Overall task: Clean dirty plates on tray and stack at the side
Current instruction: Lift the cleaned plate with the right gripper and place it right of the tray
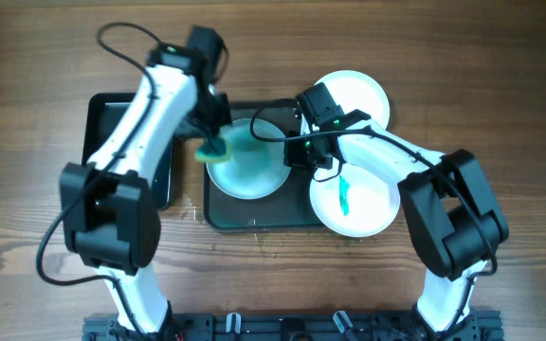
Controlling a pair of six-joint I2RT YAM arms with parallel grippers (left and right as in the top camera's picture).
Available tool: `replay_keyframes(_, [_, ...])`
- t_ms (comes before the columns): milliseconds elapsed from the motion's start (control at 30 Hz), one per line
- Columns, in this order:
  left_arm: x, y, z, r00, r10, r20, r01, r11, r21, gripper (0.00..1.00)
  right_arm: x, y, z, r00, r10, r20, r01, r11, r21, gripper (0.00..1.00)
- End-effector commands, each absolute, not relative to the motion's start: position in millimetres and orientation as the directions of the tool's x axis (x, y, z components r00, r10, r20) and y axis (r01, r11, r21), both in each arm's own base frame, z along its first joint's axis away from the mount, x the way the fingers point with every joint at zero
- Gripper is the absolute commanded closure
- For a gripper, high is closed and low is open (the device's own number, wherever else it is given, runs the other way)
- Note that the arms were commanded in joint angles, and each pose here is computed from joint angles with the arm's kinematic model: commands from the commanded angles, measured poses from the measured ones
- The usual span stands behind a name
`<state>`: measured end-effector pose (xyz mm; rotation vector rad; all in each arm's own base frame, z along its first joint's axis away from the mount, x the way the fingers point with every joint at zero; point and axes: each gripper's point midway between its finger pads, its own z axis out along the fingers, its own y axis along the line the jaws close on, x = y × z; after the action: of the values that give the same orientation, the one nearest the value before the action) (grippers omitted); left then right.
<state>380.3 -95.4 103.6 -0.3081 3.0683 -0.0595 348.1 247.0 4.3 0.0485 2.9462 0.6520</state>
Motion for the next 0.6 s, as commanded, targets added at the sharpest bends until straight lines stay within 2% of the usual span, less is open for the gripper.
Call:
replay_keyframes(0, [397.6, -75.0, 136.2, -0.967, -0.218, -0.129, -0.205, 0.973, -0.107, 0.96, 364.6, 233.2, 31.9, -0.97, 0.038, -0.242, -0.051, 0.934, 0.353, 0.96])
replay_keyframes(133, [403.5, -55.2, 137.0, -0.954, -0.265, -0.14, -0.251, 0.962, -0.111, 0.96, 375.8, 210.0, 93.6, -0.866, -0.044, -0.498, -0.105, 0.99, 0.096, 0.96])
replay_keyframes(233, [406.6, -54.2, 137.5, -0.951, -0.268, -0.15, -0.253, 0.961, -0.115, 0.96, 372.6, 197.0, 126.7, -0.772, -0.142, -0.619, -0.073, 0.988, -0.136, 0.96])
replay_keyframes(300, [407.0, -54.4, 137.6, -0.951, -0.268, -0.152, -0.252, 0.961, -0.116, 0.96, 370.4, 192.4, 140.4, -0.728, -0.2, -0.656, -0.05, 0.969, -0.24, 0.96])
replay_keyframes(433, [406.7, -54.4, 137.4, -0.951, -0.268, -0.151, -0.253, 0.961, -0.116, 0.96, 359.0, 190.4, 184.3, -0.579, -0.385, -0.719, 0.061, 0.859, -0.509, 0.96])
replay_keyframes(567, [406.6, -55.6, 137.4, -0.952, -0.266, -0.151, -0.25, 0.961, -0.116, 0.96, 338.0, 196.9, 234.0, -0.433, -0.527, -0.731, 0.23, 0.72, -0.655, 0.96])
